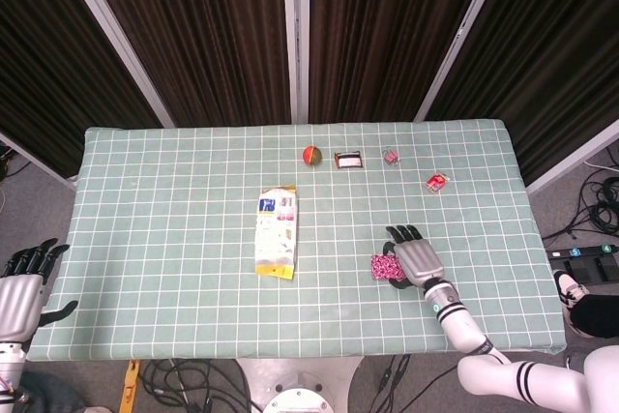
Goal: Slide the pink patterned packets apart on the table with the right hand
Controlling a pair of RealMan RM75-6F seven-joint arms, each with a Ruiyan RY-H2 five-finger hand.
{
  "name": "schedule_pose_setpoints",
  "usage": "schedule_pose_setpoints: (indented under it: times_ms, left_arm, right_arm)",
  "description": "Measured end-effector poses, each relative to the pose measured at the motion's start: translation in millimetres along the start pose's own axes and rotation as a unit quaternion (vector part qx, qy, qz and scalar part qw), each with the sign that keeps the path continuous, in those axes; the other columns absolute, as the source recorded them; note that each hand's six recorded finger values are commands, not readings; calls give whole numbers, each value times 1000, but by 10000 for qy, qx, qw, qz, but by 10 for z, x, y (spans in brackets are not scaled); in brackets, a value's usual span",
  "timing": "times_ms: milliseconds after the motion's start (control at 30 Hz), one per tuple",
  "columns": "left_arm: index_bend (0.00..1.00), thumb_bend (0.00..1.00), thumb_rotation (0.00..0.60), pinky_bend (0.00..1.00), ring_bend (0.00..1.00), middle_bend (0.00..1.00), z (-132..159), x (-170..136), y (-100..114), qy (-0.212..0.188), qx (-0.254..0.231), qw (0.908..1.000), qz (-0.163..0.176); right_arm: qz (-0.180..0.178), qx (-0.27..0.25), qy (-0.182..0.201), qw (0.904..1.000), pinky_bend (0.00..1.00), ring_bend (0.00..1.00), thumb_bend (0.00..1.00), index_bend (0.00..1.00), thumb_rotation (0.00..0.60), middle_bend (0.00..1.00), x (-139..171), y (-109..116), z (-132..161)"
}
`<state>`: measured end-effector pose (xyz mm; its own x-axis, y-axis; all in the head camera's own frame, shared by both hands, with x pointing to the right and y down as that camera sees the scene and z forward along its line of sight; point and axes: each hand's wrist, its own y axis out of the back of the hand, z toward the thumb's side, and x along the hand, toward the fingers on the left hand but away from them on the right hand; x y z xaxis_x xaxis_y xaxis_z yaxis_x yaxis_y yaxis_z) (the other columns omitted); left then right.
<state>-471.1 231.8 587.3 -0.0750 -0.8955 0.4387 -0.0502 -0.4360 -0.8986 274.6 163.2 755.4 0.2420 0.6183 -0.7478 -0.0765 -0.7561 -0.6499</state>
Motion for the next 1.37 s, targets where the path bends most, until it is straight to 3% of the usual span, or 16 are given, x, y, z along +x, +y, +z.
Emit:
schedule_pose_setpoints:
  times_ms: [633, 767, 1000, 1167, 1367]
  left_arm:
    - [228, 8, 600, 158, 172, 225, -4, -4, -1, 27, 5, 10000, 8]
    - [229, 7, 600, 158, 172, 225, -15, -6, 8, 50, -12, 10000, 23]
    - [229, 8, 600, 158, 173, 226, -50, -8, 30, 141, -35, 9999, 80]
    - [228, 8, 600, 158, 173, 225, -59, -5, 61, 284, -18, 9993, 242]
    - [229, 8, 600, 158, 173, 225, -38, -10, 87, 359, 24, 9987, 349]
  right_arm:
    - [52, 168, 45, 9998, 0, 0, 137, 281, 525, 51, -39, -37, -30]
    - [-86, 60, 32, 9999, 0, 0, 138, 252, 520, 50, -4, 41, -59]
    - [-1050, -433, -384, 9928, 0, 0, 143, 219, 538, 50, 284, 497, -466]
    - [-1923, -754, -949, 9738, 0, 0, 143, 212, 553, 50, 811, 804, -1002]
    - [-2694, -1234, -1459, 9439, 0, 0, 145, 208, 546, 50, 1564, 878, -1422]
